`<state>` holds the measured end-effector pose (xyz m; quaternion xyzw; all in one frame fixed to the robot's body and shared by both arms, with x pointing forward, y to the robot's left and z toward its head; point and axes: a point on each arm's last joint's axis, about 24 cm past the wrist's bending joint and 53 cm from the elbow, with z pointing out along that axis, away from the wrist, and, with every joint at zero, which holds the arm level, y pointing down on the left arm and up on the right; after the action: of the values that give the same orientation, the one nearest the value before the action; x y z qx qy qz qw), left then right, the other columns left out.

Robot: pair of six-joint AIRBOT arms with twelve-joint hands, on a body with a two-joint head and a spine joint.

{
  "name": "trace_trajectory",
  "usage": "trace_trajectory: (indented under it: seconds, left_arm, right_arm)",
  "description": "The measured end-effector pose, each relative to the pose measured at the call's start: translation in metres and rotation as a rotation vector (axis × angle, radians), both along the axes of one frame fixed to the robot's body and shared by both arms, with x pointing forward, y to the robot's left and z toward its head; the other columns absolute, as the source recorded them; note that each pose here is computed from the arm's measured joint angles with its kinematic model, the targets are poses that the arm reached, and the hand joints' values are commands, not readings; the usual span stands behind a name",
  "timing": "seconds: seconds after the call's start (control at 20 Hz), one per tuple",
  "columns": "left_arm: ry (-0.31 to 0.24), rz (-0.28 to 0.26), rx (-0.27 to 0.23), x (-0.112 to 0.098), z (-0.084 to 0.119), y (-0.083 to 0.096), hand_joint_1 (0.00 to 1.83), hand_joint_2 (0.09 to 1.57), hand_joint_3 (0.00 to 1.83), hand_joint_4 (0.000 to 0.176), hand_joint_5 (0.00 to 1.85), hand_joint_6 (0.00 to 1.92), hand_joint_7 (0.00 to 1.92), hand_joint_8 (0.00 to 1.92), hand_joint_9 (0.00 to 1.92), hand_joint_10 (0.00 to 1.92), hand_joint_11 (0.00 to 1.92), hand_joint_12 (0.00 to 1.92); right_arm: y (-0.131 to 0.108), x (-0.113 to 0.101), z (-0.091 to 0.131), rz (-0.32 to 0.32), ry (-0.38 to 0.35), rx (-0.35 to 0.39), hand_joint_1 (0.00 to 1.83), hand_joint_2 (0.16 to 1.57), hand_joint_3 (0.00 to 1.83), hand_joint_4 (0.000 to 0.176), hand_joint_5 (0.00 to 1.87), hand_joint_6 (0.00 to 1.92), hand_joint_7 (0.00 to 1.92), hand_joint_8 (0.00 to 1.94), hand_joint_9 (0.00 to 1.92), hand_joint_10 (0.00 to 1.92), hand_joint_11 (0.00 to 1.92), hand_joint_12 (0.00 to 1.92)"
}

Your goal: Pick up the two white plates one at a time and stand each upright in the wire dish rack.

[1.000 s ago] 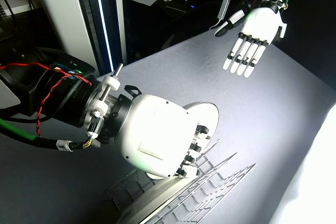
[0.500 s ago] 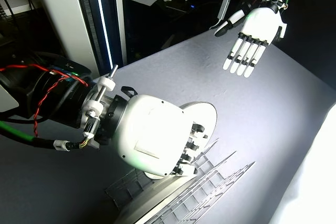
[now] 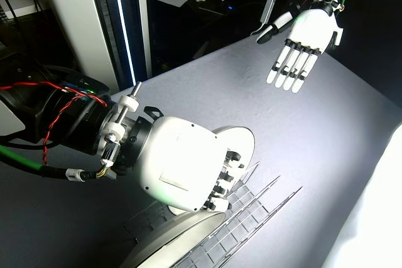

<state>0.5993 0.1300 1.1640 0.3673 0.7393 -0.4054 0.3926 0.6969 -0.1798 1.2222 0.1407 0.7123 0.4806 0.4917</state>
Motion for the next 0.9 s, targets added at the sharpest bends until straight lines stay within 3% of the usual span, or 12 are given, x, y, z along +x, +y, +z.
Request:
trace_trajectory:
  seconds: [0.1,0.15,0.25,0.3,0.35,0.4,0.45,0.5,0.6,0.75,0.9]
  left_arm:
    - [0.000,0.000,0.000,0.000,0.000,0.000,0.00,1.07,0.00,0.000,0.12,0.00,0.08,0.00,0.06,0.00,0.04,0.03]
    - [0.000,-0.001,0.000,0.000,0.000,0.000,0.00,1.07,0.00,0.000,0.12,0.01,0.09,0.00,0.06,0.00,0.04,0.03]
    - [0.000,-0.001,0.000,0.000,0.000,0.000,0.00,1.07,0.00,0.000,0.13,0.01,0.09,0.00,0.07,0.01,0.05,0.03]
    - [0.000,-0.001,-0.001,0.000,0.000,-0.001,0.00,1.07,0.00,0.000,0.13,0.01,0.09,0.00,0.07,0.01,0.05,0.04]
    - [0.000,-0.001,0.000,0.000,0.000,0.000,0.00,1.07,0.00,0.000,0.13,0.01,0.09,0.00,0.07,0.01,0.05,0.04]
    - [0.001,-0.001,0.000,0.000,0.000,0.000,0.00,1.07,0.00,0.000,0.13,0.01,0.09,0.00,0.07,0.01,0.05,0.04]
    - [0.000,-0.001,0.000,0.000,0.000,0.000,0.00,1.06,0.00,0.000,0.11,0.00,0.08,0.00,0.05,0.00,0.04,0.03]
    - [0.000,-0.001,0.000,0.000,0.000,0.000,0.00,1.06,0.00,0.000,0.11,0.00,0.08,0.00,0.05,0.00,0.04,0.03]
    - [0.000,-0.001,0.000,0.000,0.000,0.000,0.00,1.07,0.00,0.000,0.10,0.00,0.06,0.00,0.04,0.00,0.02,0.02]
    - [0.001,-0.003,-0.001,-0.001,0.000,-0.001,0.00,1.07,0.00,0.000,0.12,0.01,0.09,0.01,0.06,0.01,0.04,0.03]
    - [0.003,-0.011,-0.003,-0.003,0.000,-0.004,0.00,1.07,0.00,0.000,0.09,0.00,0.06,0.00,0.04,0.00,0.02,0.03]
  right_arm:
    - [0.001,0.000,0.000,0.003,-0.001,0.001,1.37,1.13,0.00,0.000,0.86,1.08,0.95,1.01,0.89,1.26,0.63,1.32]
    - [0.002,0.001,0.000,0.004,-0.004,0.003,1.24,1.15,0.00,0.000,0.85,1.15,0.95,1.04,0.84,0.84,0.61,1.27]
    - [0.005,0.000,0.001,0.010,-0.010,0.001,1.20,1.16,0.00,0.009,0.84,1.20,0.96,1.03,0.90,0.40,0.59,1.18]
    - [0.006,0.000,0.001,0.013,-0.012,0.002,1.16,1.16,0.00,0.000,0.86,1.15,0.86,0.52,0.88,0.30,0.54,1.18]
    - [0.007,0.000,0.001,0.015,-0.014,0.004,1.15,1.17,0.00,0.000,0.86,1.15,0.91,0.25,0.90,0.24,0.54,1.17]
    - [0.008,0.000,0.002,0.017,-0.016,0.008,1.15,1.17,0.00,0.000,0.86,1.15,0.91,0.25,0.90,0.24,0.54,1.17]
    - [0.009,0.000,0.003,0.021,-0.020,0.012,1.25,1.09,0.00,0.000,0.73,0.57,0.88,0.12,0.85,0.17,0.47,1.16]
    - [0.010,0.000,0.003,0.024,-0.022,0.014,1.25,1.09,0.00,0.000,0.73,0.57,0.88,0.12,0.85,0.17,0.47,1.16]
    - [0.012,0.000,0.004,0.027,-0.023,0.017,1.25,1.04,0.00,0.000,0.77,0.05,0.80,0.00,0.78,0.04,0.35,1.17]
    - [0.016,-0.001,0.004,0.035,-0.026,0.020,1.22,1.04,0.00,0.000,0.74,0.00,0.74,0.00,0.75,0.01,0.27,1.20]
    - [0.019,-0.002,0.004,0.042,-0.029,0.020,1.26,1.04,0.00,0.000,0.79,0.01,0.80,0.01,0.79,0.02,0.33,1.19]
